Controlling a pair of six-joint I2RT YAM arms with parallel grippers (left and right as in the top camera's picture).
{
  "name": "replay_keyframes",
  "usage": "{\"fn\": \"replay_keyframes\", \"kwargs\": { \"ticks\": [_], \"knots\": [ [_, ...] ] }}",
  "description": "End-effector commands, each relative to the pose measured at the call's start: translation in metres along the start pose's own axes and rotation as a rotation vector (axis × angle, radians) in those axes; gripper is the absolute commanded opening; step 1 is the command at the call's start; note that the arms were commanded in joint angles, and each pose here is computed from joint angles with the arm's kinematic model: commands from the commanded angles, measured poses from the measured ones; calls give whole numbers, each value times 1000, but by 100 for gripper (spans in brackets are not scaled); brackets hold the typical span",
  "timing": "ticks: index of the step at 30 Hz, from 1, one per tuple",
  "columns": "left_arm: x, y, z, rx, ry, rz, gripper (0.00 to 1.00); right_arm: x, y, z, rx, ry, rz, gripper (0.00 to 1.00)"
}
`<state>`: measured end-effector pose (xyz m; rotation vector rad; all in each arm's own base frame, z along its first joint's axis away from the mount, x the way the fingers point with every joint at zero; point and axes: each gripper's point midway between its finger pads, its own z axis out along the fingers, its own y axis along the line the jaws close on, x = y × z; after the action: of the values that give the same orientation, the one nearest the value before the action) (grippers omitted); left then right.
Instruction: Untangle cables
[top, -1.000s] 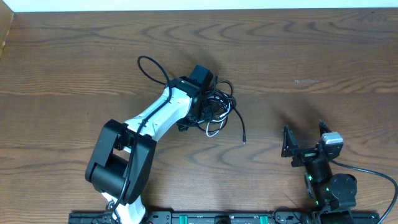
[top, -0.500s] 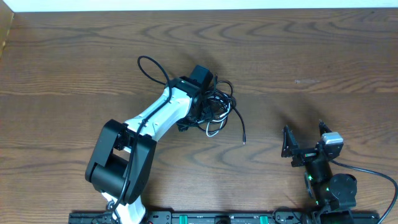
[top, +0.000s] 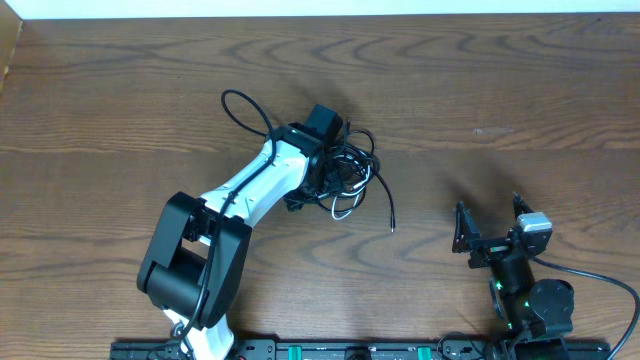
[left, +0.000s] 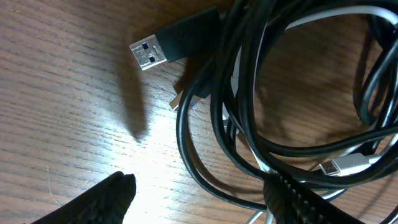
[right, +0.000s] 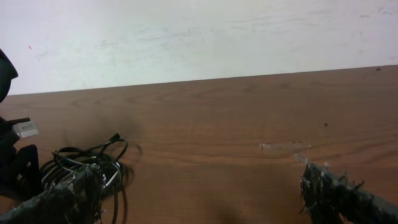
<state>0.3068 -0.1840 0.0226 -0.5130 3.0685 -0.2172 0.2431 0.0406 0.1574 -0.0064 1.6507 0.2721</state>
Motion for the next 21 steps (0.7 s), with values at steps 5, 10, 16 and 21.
{"fn": "replay_keyframes", "kwargs": {
  "ticks": [5, 10, 16, 21],
  "knots": [
    [-2, 8, 4, -43, -22, -7, 72, 1, 1, 0, -4, 4, -15, 99],
    [-5, 9, 3, -48, -35, -7, 72, 1, 1, 0, -5, 4, -15, 99],
    [-5, 9, 3, -48, -34, -7, 72, 1, 1, 0, -5, 4, -15, 99],
    [-5, 9, 3, -48, -35, -7, 72, 1, 1, 0, -5, 4, -15, 99]
  ]
}}
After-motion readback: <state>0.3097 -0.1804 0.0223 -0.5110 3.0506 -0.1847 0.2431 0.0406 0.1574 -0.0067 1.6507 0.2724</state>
